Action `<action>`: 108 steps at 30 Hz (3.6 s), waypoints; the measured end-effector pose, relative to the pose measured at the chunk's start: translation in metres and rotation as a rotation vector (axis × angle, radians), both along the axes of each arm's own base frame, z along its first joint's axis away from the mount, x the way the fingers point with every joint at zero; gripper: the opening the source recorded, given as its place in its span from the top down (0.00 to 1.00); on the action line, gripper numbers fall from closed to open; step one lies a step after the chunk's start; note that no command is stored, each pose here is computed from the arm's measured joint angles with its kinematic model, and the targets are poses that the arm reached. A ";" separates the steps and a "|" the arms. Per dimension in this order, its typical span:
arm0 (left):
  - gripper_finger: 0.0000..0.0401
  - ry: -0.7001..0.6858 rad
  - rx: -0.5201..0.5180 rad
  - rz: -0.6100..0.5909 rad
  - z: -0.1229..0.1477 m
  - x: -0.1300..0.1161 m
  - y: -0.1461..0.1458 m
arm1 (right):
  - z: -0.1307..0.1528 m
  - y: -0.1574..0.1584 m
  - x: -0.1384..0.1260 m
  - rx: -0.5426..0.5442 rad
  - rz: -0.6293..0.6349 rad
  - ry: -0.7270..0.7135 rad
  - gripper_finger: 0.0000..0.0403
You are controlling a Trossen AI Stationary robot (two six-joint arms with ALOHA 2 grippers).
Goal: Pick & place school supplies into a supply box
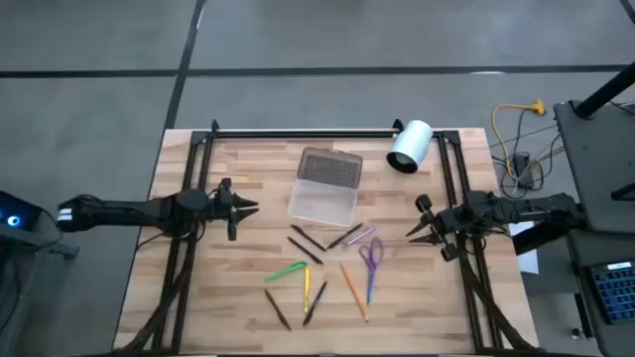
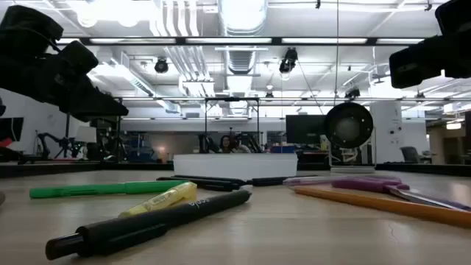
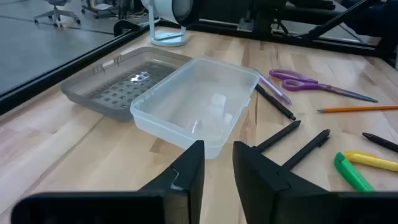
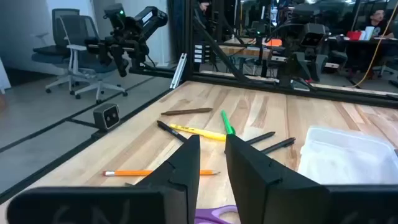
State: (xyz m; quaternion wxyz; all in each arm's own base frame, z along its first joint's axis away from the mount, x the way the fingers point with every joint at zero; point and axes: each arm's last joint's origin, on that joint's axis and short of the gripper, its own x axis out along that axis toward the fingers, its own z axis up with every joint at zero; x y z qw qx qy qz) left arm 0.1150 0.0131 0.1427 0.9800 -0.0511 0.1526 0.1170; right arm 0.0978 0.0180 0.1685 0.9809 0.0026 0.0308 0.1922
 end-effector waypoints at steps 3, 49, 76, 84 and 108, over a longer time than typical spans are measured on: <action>0.83 0.000 0.000 0.000 0.000 0.000 0.000 | 0.000 0.000 0.000 0.000 0.000 0.000 0.83; 0.83 0.000 0.000 0.000 0.000 0.000 0.000 | 0.000 0.000 0.000 0.000 0.000 0.000 0.83; 0.83 0.000 0.000 0.000 0.000 0.000 0.000 | 0.000 0.000 0.000 0.000 0.000 0.000 0.83; 0.83 0.000 0.000 0.000 0.000 0.000 0.000 | 0.000 0.000 0.000 0.000 0.000 0.000 0.80; 0.83 0.000 0.000 0.000 0.000 0.000 0.000 | 0.000 0.000 0.000 -0.002 0.000 -0.001 0.81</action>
